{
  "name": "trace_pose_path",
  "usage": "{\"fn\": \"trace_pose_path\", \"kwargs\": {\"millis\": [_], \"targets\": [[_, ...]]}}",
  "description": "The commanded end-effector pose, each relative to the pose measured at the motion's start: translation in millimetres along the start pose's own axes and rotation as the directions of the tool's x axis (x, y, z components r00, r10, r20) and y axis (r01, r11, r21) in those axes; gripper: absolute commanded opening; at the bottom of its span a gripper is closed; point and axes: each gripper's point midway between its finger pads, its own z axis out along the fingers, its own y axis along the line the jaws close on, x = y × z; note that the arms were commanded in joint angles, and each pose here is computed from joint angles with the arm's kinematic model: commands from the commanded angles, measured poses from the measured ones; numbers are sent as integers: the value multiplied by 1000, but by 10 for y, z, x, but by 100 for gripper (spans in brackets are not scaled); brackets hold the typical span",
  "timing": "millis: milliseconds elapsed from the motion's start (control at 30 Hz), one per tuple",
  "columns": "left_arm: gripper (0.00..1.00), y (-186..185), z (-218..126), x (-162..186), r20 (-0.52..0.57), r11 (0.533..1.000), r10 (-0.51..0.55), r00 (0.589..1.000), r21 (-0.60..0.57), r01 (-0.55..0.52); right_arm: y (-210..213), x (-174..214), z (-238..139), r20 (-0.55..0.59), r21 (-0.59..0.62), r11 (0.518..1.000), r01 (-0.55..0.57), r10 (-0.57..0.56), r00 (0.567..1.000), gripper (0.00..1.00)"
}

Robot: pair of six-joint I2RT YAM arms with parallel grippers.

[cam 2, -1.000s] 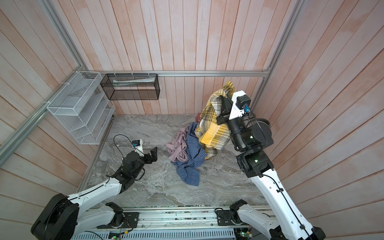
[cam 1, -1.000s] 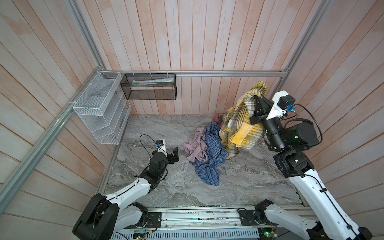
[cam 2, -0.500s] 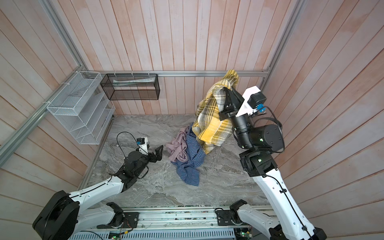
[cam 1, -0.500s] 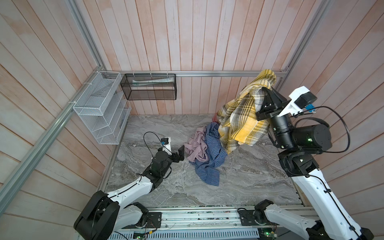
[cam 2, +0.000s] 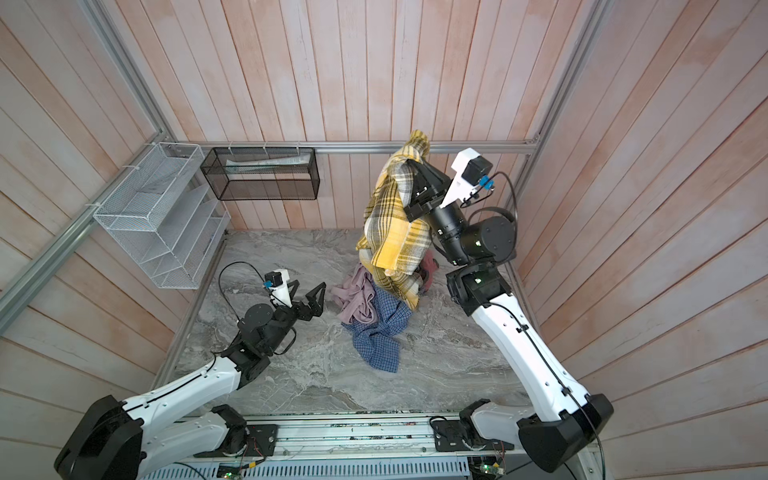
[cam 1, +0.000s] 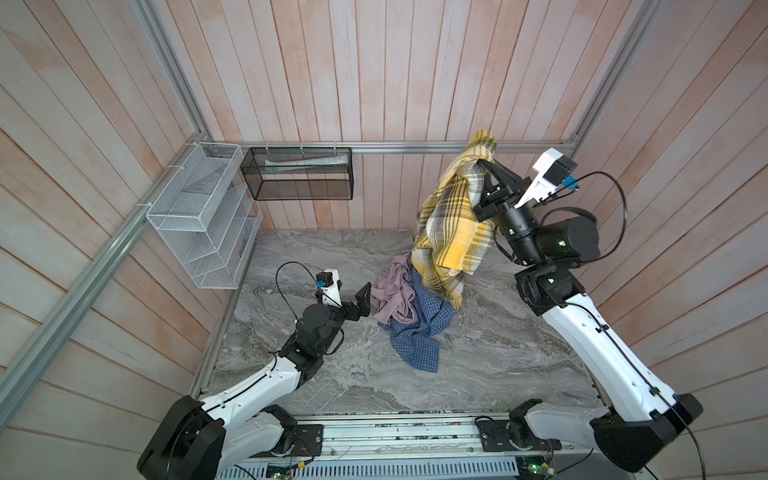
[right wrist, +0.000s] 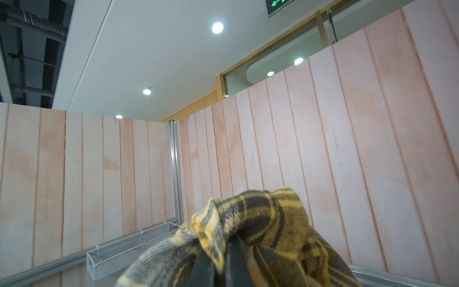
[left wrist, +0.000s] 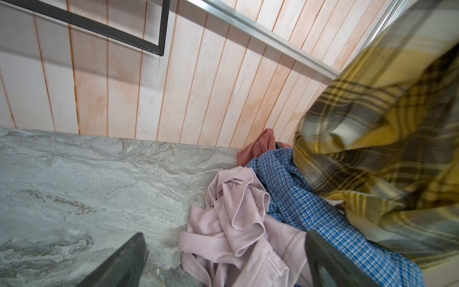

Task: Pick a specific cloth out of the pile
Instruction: 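Raise the yellow plaid shirt high above the pile with the right gripper, then swing the right gripper across and lower the plaid shirt beside the left gripper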

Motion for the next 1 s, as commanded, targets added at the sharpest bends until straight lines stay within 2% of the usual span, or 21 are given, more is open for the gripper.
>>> {"fn": "trace_pose_path", "kwargs": {"millis": [0, 167, 333, 467, 633, 767, 867, 967], "targets": [[100, 73, -113, 15, 18, 1000, -12, 1000, -24, 12, 377, -724, -10, 200, -162, 985, -53, 85, 976, 0], [100, 188, -255, 37, 28, 998, -16, 999, -68, 18, 431, -763, 93, 213, -236, 964, -124, 175, 961, 0], [100, 300, -389, 10, 61, 993, -22, 998, -113, 29, 425, -546, 237, 176, -299, 925, -233, 293, 940, 0], [100, 347, -471, -26, 83, 991, -21, 996, -132, 32, 414, -115, 476, 90, -331, 876, -351, 399, 912, 0], [100, 381, -564, -86, 106, 989, -18, 994, -147, 33, 678, 510, 783, -30, -370, 811, -453, 477, 879, 0], [100, 515, -709, -152, 150, 976, -29, 988, -209, 60, 943, 1039, 981, -113, -380, 795, -472, 467, 877, 0], [100, 666, -837, -170, 177, 956, -37, 984, -280, 86, 1125, 1475, 1123, -195, -384, 795, -470, 427, 883, 0], [100, 827, -967, -159, 192, 927, -46, 980, -358, 114, 1206, 1951, 1206, -279, -369, 791, -488, 406, 870, 0]]}}
